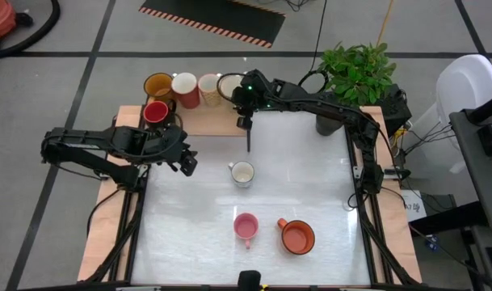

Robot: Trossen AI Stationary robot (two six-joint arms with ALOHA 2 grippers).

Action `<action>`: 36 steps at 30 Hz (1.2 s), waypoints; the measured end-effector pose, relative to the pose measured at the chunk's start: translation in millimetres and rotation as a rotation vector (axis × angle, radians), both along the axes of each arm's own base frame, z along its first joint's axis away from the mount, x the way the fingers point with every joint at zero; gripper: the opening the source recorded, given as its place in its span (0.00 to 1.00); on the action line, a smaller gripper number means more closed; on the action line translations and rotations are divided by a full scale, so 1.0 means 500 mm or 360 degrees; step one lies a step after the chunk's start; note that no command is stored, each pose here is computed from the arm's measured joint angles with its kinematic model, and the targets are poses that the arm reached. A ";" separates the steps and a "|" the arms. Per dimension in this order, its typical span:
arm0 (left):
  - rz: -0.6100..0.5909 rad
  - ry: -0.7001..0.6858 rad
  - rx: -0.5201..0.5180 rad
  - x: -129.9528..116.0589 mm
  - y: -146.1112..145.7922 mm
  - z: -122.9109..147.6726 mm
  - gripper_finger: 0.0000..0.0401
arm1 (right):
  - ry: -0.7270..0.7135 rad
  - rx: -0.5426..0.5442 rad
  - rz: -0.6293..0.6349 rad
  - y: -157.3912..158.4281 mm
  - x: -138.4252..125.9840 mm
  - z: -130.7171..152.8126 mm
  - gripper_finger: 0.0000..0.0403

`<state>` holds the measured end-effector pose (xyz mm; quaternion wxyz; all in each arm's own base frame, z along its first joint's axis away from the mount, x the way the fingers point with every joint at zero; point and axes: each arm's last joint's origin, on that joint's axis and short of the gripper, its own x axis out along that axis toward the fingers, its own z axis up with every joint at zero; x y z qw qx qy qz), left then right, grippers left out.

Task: Place coffee mugs
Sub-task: Put the green mug on the shelf, then put the blue patterned mug on the shelf

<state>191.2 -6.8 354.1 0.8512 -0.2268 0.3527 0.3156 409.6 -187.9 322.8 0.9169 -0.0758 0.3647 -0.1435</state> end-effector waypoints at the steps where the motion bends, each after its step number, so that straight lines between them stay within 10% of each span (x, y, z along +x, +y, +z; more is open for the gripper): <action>1: -0.0002 0.0001 0.0001 0.000 0.000 0.000 0.45 | -0.0004 -0.0003 -0.0005 -0.003 -0.001 0.000 0.19; 16: -0.0193 0.0030 -0.0031 0.004 -0.003 0.001 0.45 | -0.0117 0.0092 -0.0088 0.022 -0.026 0.051 0.19; 27: -0.0905 -0.0042 0.0210 0.083 -0.011 -0.002 0.45 | -0.0166 0.0356 -0.0165 0.133 -0.110 0.154 0.19; 36: -0.1294 0.0155 0.0213 0.190 -0.008 -0.090 0.45 | -0.0015 0.0631 -0.0298 0.219 -0.214 0.114 0.19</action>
